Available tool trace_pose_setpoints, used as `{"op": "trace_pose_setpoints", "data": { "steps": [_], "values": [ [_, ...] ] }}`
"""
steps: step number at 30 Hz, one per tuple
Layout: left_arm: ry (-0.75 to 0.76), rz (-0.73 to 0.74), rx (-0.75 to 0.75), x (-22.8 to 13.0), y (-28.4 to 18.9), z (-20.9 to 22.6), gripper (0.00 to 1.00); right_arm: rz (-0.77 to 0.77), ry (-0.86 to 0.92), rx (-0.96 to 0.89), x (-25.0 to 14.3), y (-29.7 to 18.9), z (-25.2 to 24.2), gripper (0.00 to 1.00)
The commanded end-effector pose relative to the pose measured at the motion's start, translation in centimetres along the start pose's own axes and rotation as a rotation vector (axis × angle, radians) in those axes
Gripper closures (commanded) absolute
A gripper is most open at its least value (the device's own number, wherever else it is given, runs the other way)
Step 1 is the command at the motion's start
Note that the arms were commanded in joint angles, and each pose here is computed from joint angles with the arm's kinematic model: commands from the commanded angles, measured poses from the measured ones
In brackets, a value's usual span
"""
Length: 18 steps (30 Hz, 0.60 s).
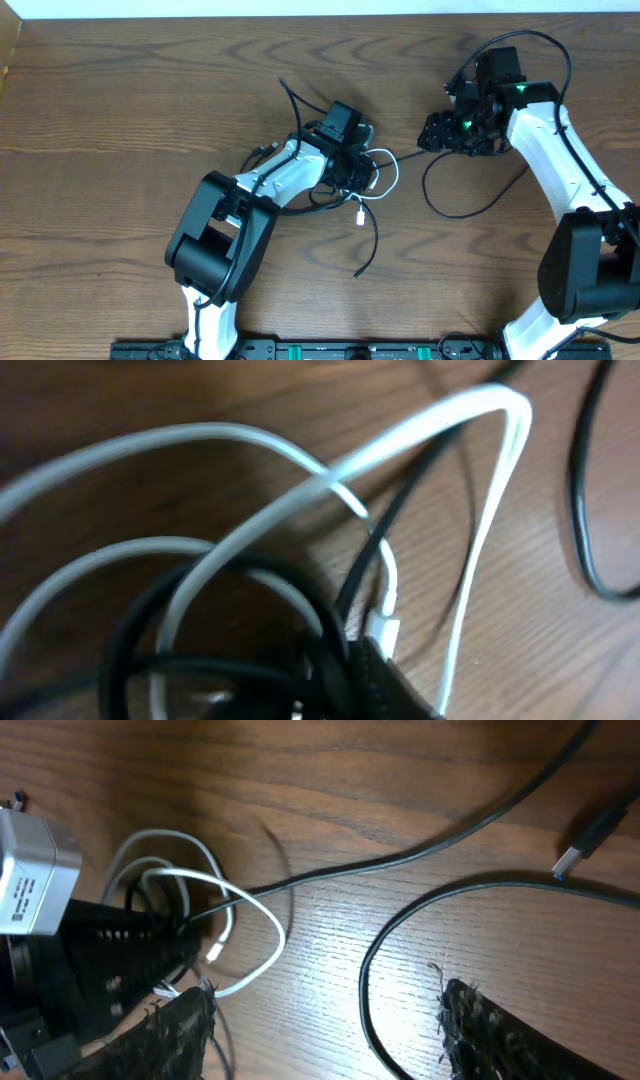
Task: Untangle cables
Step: 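Pull the grippers apart, stretching the tangle between left and right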
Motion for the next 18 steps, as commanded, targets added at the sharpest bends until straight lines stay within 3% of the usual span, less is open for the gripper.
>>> {"op": "trace_pose_setpoints", "data": {
  "steps": [1, 5, 13, 18],
  "values": [
    [-0.017, -0.004, 0.021, 0.2, 0.0, 0.6, 0.92, 0.004, -0.03, 0.014, -0.1, 0.1, 0.7, 0.29],
    [-0.018, -0.004, -0.113, 1.1, -3.1, -2.0, 0.93, -0.006, -0.115, 0.128, -0.1, 0.1, 2.8, 0.29],
    [0.103, -0.077, -0.49, 1.7, -14.2, -7.9, 0.93, -0.066, -0.273, 0.39, 0.4, -0.7, 7.9, 0.3],
    [0.088, -0.113, -0.519, 1.6, -17.7, -7.5, 0.93, -0.131, -0.337, 0.558, 1.0, -2.0, 10.6, 0.31]
  ]
}}
Point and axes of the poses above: each gripper's point midway between its finger pads, its own y axis out along the fingers, its own z axis along the line the jaws close on, x = y × z, the point moved 1 cm from there along -y, back along the fingers, and after that the axes turned 11 degrees about -y, right-handed, at the moved point
